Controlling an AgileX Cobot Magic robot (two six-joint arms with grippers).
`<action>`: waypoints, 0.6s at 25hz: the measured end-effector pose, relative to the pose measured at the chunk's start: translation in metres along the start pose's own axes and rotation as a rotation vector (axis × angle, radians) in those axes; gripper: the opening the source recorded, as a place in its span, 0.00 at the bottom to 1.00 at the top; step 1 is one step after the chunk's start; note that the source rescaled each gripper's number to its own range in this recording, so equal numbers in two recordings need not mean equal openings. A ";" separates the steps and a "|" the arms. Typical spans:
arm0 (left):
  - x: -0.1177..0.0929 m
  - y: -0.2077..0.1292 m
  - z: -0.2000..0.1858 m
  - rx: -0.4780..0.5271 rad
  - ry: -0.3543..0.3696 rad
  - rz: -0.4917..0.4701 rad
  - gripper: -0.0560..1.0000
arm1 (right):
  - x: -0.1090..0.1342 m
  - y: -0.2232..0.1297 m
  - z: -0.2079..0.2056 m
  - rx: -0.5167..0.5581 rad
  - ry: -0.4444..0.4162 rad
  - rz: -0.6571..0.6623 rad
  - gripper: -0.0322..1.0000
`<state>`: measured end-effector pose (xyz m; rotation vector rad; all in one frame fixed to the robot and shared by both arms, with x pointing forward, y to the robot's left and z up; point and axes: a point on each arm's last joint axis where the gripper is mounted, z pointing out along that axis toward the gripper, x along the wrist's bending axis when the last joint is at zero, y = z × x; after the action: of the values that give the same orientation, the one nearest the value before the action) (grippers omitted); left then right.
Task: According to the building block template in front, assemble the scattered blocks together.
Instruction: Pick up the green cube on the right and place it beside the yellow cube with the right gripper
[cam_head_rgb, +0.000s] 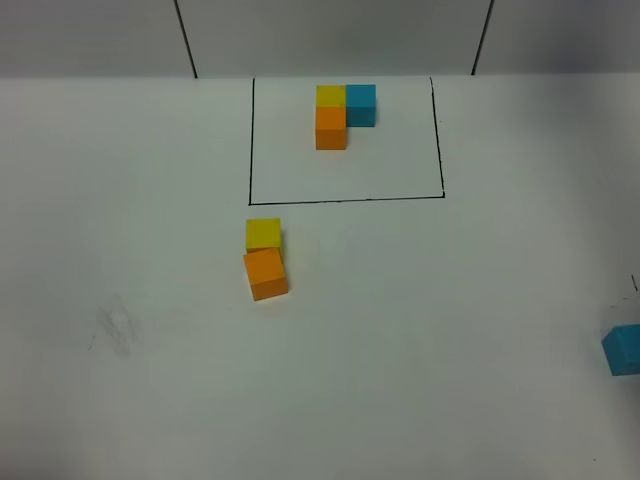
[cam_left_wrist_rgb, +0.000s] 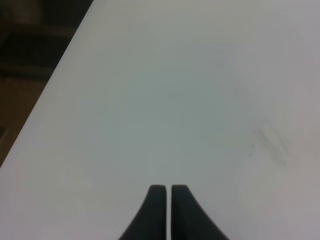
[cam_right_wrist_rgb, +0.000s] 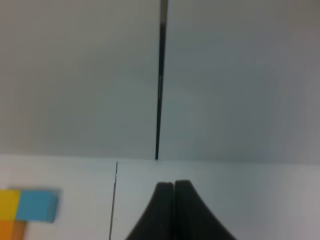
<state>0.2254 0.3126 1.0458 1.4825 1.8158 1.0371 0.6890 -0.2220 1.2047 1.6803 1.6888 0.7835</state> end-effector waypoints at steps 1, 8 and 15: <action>0.000 0.000 0.000 0.000 0.000 0.000 0.06 | -0.001 0.001 -0.005 -0.004 0.001 -0.006 0.03; 0.000 0.000 0.000 0.000 0.000 0.000 0.06 | -0.006 -0.010 -0.025 0.048 -0.006 -0.057 0.03; 0.000 0.000 0.000 0.000 0.000 0.000 0.06 | -0.009 -0.050 -0.016 0.225 -0.025 -0.112 0.03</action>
<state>0.2254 0.3126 1.0458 1.4825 1.8158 1.0371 0.6457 -0.2316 1.1761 1.7167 1.8928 0.5338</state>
